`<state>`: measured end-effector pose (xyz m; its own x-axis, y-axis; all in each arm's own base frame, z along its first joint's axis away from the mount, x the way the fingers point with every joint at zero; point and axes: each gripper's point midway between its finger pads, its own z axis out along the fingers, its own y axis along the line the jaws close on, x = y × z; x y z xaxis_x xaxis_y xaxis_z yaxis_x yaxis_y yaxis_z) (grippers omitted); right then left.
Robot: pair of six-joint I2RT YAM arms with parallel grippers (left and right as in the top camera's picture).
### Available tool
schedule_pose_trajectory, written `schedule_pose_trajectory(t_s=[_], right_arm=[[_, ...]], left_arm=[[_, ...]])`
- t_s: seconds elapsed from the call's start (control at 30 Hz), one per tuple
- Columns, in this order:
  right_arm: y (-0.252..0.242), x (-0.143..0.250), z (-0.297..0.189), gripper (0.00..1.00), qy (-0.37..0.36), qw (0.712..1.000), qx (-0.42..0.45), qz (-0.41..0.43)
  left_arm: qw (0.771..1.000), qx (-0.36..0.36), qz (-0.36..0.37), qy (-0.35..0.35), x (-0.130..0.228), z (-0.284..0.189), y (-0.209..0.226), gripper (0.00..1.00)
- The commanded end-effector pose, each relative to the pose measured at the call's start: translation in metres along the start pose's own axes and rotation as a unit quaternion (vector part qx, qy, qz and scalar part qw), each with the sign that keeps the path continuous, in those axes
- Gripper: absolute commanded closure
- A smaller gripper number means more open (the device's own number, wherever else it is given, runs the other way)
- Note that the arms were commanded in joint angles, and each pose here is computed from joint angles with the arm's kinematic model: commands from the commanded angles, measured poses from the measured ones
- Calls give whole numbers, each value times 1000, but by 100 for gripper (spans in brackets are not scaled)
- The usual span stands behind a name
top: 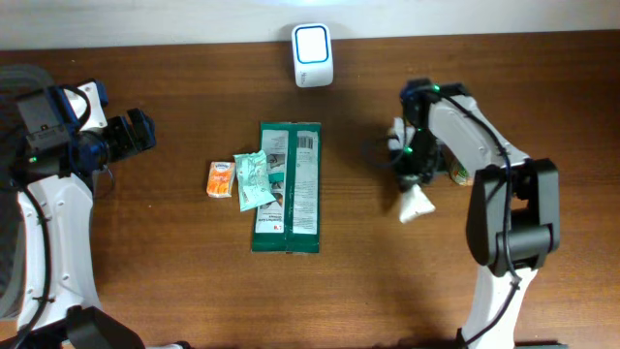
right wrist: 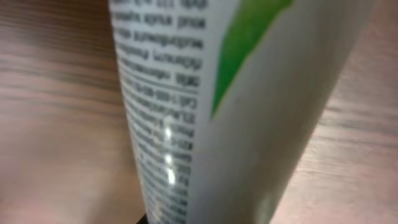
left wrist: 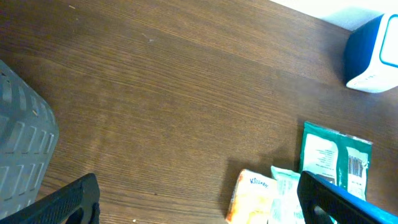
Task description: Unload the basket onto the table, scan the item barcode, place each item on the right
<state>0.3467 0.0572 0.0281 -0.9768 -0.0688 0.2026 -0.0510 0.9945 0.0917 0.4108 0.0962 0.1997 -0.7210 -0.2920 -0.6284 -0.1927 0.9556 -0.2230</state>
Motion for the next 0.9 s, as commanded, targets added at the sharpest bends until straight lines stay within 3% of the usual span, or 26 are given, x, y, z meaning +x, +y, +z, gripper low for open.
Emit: schedule_pose_trajectory(t_s=[0.0, 0.03, 0.07, 0.13, 0.2, 0.33, 0.4, 0.5, 0.63, 0.7, 0.73, 0.77, 0.87], right_arm=[[-38, 7, 0, 96, 0, 999, 9, 54], [-45, 8, 0, 94, 1, 998, 6, 65], [-54, 10, 0, 83, 3, 997, 4, 77], [-65, 11, -2, 40, 2, 995, -9, 97], [-60, 7, -12, 19, -8, 997, -32, 72], [-24, -18, -87, 12, -93, 992, -82, 39], [19, -30, -117, 1, -141, 979, -148, 0], [89, -45, -125, 2, -164, 955, -243, -51], [151, -43, -91, 1, -140, 951, -252, -107], [177, -45, -70, 21, -125, 956, -255, -81], [189, -46, -65, 40, -125, 955, -258, -77], [207, -46, -56, 53, -124, 954, -265, -70], [244, -36, -36, 67, -106, 954, -271, -66]], left_arm=[[1000, 5, 12, -19, -11, -11, -3, 1], [1000, 5, 12, -19, -11, -11, -3, 1], [1000, 5, 12, -19, -11, -11, -3, 1], [1000, 5, 12, -19, -11, -11, -3, 1], [1000, 5, 12, -19, -11, -11, -3, 1], [1000, 5, 12, -19, -11, -11, -3, 1], [1000, 5, 12, -19, -11, -11, -3, 1], [1000, 5, 12, -19, -11, -11, -3, 1], [1000, 5, 12, -19, -11, -11, -3, 1], [1000, 5, 12, -19, -11, -11, -3, 1], [1000, 5, 12, -19, -11, -11, -3, 1], [1000, 5, 12, -19, -11, -11, -3, 1], [1000, 5, 12, -19, -11, -11, -3, 1]])
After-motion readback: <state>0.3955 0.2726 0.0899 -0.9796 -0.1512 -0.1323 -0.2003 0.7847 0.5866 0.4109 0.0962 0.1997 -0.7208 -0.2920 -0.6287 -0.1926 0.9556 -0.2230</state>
